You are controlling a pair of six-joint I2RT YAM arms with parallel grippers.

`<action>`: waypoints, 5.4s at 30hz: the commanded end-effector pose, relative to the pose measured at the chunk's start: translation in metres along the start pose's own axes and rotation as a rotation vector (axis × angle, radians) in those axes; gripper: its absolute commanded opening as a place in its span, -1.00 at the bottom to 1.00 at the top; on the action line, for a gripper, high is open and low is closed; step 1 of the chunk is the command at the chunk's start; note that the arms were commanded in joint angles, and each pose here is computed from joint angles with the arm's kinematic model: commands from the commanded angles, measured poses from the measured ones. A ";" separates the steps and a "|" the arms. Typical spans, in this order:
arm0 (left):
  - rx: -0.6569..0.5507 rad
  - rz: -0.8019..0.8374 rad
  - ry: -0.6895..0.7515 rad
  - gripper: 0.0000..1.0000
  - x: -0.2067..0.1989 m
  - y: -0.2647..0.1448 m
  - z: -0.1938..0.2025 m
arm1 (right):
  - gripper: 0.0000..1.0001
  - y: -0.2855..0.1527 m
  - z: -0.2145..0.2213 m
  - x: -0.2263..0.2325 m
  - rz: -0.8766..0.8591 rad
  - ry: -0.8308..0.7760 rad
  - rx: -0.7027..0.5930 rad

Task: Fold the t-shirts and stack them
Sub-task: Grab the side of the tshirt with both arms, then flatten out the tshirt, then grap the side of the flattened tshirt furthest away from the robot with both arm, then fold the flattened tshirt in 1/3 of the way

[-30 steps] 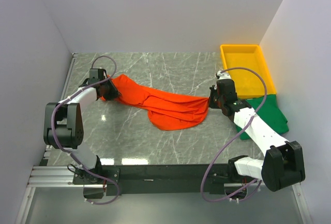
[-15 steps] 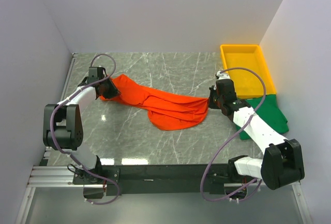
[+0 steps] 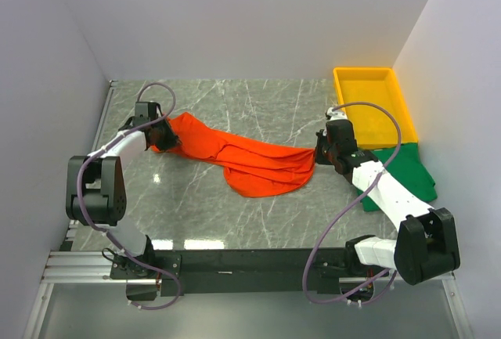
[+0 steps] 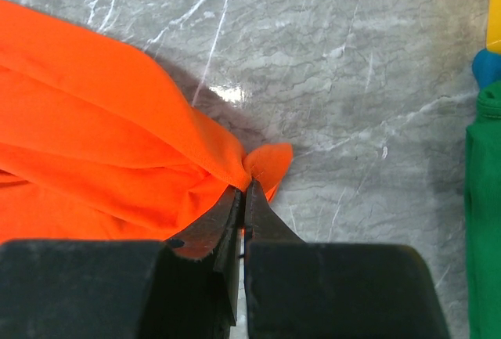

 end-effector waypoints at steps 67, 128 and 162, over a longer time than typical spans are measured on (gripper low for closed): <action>-0.484 0.167 0.359 -0.99 -0.059 -0.019 -0.153 | -1.00 0.045 -0.094 -0.014 0.070 -0.599 -0.365; -0.400 0.028 -0.076 -0.99 -0.030 -0.096 -0.102 | -1.00 0.104 -0.106 -0.028 0.258 -0.787 -0.126; -0.216 -0.021 -0.349 -0.99 0.048 -0.068 0.042 | -0.91 0.108 -0.018 -0.043 0.313 -0.867 0.137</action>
Point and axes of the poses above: each gripper's point midway between its finger pads, its own y axis out along the fingers, its own x axis along the line the jaws close on, z = x × y, the point moved 2 cm from there along -y, back along the fingers, and after that the axes turned 1 degree about y, right-handed, at the moved point
